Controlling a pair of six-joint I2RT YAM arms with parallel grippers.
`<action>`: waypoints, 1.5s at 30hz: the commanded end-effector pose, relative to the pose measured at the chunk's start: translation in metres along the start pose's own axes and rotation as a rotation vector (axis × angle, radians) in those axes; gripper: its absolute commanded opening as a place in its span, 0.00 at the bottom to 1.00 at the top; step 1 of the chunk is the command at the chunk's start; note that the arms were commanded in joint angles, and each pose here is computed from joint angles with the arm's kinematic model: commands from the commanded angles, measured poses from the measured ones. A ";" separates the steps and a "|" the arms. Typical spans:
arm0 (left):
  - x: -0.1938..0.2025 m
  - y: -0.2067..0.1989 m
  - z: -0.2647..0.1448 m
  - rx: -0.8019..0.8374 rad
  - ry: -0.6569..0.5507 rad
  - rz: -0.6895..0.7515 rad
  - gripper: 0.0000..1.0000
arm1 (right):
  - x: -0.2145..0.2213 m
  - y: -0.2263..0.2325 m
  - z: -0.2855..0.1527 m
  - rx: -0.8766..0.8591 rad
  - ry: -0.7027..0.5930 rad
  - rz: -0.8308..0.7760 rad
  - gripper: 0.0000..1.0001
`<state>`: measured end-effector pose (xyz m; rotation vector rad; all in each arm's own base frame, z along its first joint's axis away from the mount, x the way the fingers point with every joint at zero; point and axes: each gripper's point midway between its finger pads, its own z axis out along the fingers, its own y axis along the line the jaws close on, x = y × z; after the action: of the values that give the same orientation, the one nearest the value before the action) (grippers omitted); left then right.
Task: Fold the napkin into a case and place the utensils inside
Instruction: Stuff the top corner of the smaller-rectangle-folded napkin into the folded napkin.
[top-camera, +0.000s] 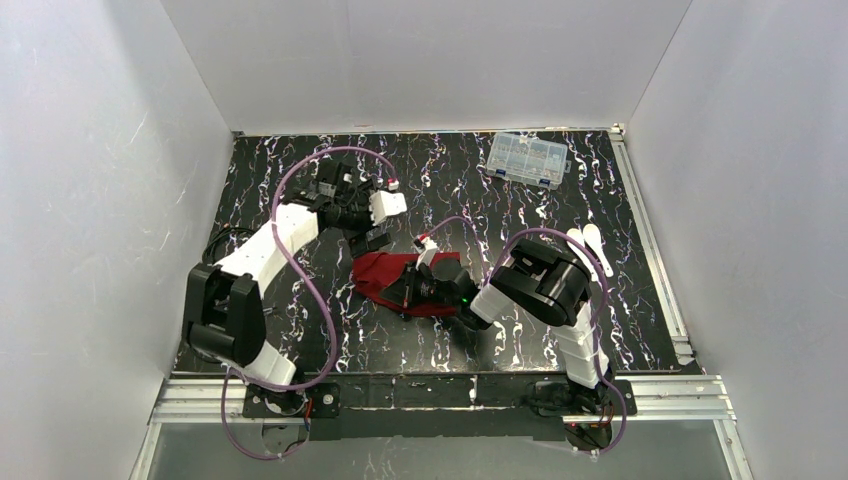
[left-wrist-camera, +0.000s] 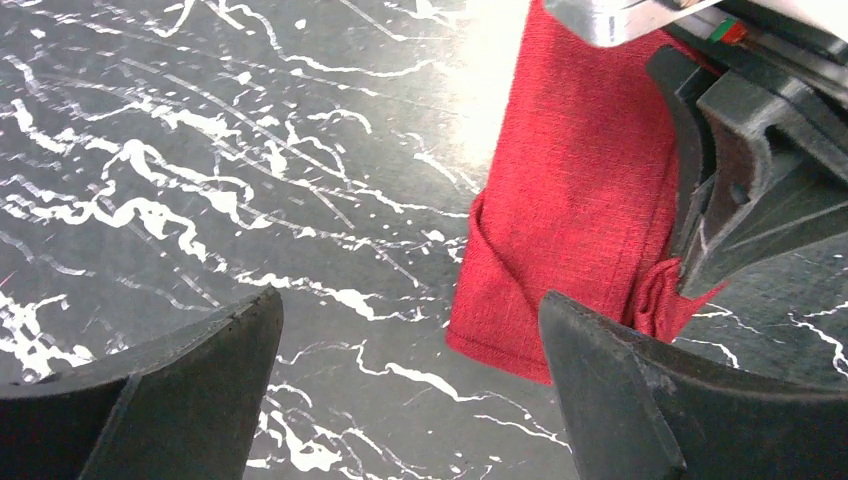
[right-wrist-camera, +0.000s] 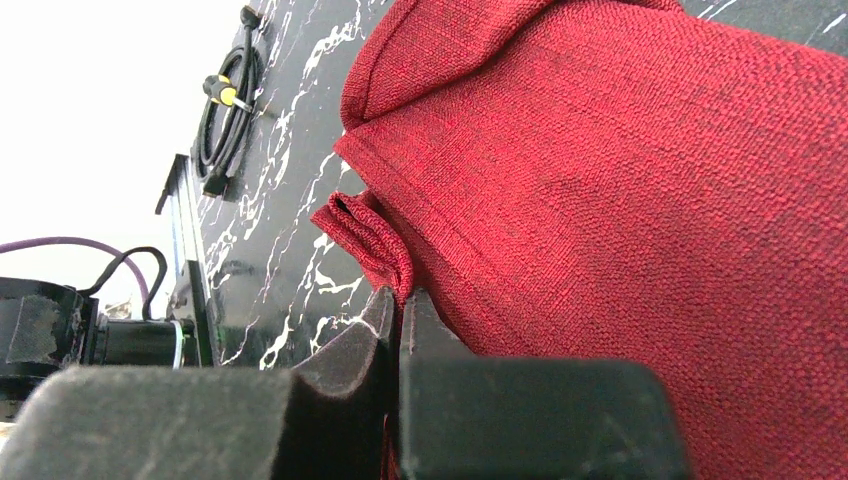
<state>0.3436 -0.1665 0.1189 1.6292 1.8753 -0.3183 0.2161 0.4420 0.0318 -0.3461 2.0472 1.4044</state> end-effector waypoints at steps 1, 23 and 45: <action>-0.003 0.023 -0.020 -0.184 -0.039 -0.016 0.98 | -0.004 0.007 0.000 -0.030 -0.019 -0.027 0.01; 0.040 -0.035 0.039 -0.113 0.136 -0.153 0.90 | -0.003 0.009 -0.001 -0.037 -0.028 -0.016 0.01; 0.069 -0.042 0.051 -0.153 0.230 -0.106 0.59 | -0.002 0.009 -0.001 -0.041 -0.027 0.002 0.01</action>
<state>0.3179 -0.1538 0.0321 1.4800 2.1281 -0.0847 0.2135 0.4419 0.0335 -0.3391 2.0406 1.4198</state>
